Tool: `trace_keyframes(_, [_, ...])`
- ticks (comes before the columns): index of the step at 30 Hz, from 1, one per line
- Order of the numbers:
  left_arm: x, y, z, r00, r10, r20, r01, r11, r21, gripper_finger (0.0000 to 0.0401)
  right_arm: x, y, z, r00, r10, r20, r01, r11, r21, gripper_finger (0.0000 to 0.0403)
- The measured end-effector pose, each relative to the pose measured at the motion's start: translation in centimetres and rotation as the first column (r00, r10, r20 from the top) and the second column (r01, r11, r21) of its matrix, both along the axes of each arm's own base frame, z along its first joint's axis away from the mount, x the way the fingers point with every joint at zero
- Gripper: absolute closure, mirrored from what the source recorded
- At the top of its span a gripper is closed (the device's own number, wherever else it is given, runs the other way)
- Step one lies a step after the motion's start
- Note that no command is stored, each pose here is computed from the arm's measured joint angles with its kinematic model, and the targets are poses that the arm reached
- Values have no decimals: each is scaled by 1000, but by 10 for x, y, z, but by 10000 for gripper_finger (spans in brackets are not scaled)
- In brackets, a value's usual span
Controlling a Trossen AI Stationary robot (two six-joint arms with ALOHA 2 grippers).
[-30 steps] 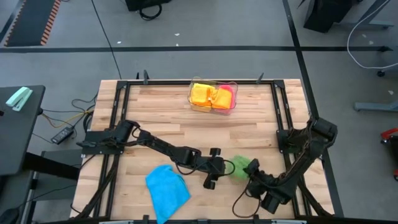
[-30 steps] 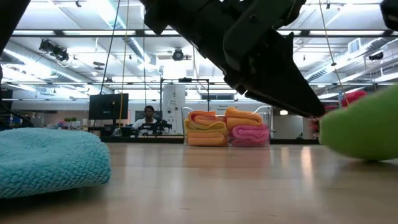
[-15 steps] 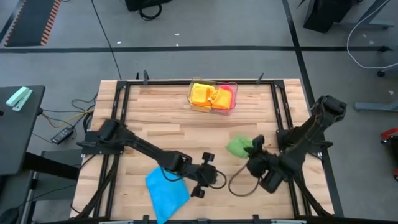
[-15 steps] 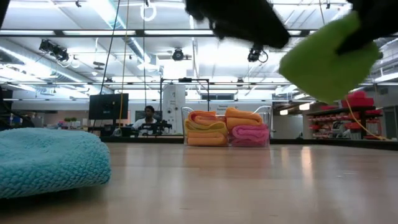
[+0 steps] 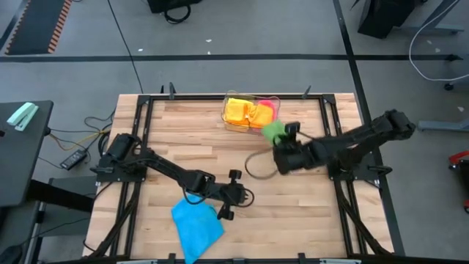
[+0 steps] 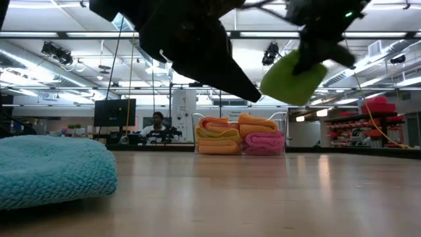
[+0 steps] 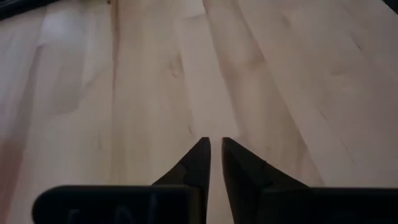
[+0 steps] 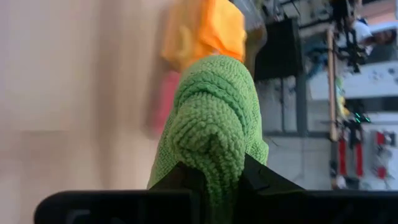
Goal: Fold microfiber towels
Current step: Put the green microfiber cloth into the transparent bin
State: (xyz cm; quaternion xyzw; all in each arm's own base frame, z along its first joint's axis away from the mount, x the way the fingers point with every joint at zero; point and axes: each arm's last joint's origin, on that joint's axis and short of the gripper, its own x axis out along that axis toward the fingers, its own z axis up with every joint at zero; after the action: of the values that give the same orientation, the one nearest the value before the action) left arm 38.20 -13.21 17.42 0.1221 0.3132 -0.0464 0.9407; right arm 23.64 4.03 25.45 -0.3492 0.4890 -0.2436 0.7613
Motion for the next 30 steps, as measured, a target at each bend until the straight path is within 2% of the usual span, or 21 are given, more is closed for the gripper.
trace_keyframes(7, [-12, 20, -6, 1000, 9, -28, -8, 1000, 20, 358, 20, -63, 10, 996, -91, 1, 91, 992, -85, 360])
trace_keyframes(11, [-25, 33, 7, 1000, 6, 17, -6, 1000, 19, 360, 32, -95, 13, 995, -100, 29, 102, 989, -111, 360])
trace_keyframes(17, [-52, 60, 28, 996, 34, 85, -37, 999, 36, 360, 45, -133, 3, 988, -153, -31, 148, 980, -130, 360])
trace_keyframes(24, [-82, 90, 48, 987, 51, 151, -58, 997, 42, 361, 73, -166, -5, 967, -228, -116, 214, 969, -123, 360])
trace_keyframes(30, [-106, 106, 56, 982, 64, 180, -75, 996, 50, 366, 92, -170, -18, 948, -232, -216, 215, 972, -97, 360])
